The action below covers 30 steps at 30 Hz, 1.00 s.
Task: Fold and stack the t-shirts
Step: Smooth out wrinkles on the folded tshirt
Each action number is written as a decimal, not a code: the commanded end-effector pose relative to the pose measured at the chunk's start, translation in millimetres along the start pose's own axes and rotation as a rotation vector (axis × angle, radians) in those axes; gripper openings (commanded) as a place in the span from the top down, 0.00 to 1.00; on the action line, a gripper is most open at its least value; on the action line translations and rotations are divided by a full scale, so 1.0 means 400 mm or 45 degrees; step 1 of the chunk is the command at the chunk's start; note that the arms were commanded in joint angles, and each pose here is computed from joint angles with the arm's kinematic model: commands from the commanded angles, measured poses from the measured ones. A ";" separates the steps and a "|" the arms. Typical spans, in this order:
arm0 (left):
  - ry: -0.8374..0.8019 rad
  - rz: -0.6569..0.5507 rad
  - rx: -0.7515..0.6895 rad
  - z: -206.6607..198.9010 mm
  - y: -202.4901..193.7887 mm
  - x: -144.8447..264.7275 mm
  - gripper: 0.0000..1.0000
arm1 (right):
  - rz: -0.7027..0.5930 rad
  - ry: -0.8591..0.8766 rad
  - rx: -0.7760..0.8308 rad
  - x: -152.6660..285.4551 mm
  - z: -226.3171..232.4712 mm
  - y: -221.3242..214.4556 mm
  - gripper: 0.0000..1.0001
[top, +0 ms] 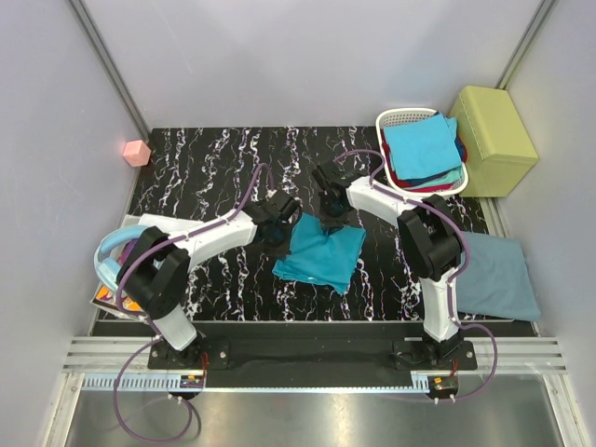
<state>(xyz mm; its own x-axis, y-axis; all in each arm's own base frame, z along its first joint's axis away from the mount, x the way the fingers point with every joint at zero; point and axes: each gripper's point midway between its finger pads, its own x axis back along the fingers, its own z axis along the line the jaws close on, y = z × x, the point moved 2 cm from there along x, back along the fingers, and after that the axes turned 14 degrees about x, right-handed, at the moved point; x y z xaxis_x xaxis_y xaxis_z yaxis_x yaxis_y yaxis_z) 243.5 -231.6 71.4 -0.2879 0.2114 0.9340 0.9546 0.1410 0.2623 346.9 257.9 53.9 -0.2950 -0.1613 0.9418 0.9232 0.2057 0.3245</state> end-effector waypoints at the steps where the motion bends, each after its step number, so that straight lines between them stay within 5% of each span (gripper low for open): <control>1: -0.082 -0.042 -0.012 -0.033 0.016 0.030 1.00 | -0.019 0.047 -0.002 0.010 0.013 -0.004 0.77; 30: -0.032 0.127 0.000 0.052 -0.159 0.032 1.00 | 0.168 -0.001 -0.055 -0.107 -0.045 -0.080 0.81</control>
<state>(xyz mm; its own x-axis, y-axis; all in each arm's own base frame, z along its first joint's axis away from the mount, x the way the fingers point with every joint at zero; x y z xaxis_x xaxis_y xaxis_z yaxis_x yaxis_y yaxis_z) 202.0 -230.6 70.9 -0.2719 0.2779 0.9213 0.9604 0.1386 0.2416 345.4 259.2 41.7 -0.2370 -0.2336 0.9430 0.9444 0.1722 0.2800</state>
